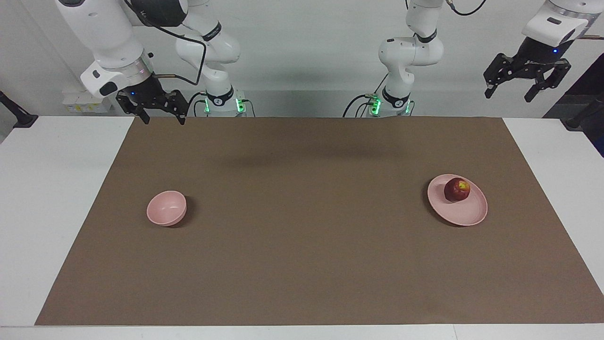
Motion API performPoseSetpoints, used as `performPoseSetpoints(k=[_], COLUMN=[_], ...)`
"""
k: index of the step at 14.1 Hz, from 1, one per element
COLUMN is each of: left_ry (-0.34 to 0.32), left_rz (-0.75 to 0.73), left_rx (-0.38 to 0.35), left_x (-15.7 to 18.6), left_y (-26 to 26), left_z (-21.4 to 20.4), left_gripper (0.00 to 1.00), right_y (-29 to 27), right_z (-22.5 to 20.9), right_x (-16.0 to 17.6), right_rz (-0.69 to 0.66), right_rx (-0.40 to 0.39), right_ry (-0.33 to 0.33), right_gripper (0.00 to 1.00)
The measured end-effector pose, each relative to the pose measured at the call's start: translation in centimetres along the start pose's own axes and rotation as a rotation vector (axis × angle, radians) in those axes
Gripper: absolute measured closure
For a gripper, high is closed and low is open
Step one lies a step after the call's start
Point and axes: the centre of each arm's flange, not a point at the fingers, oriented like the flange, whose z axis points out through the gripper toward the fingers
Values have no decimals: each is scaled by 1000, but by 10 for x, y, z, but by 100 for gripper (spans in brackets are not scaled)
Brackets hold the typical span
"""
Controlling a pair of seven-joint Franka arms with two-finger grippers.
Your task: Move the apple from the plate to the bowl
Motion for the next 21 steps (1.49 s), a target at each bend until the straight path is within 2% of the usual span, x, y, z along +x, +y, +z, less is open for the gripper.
performPoseSetpoints(k=[21], left_ry=[0], left_rz=[5], left_rx=[-1], left_x=[1], left_y=[2], left_z=[0], left_gripper=[0], right_y=[0], right_z=[5], right_x=[-5], right_rz=[1], right_rx=[-2], right_ry=[-12], right_gripper=[0])
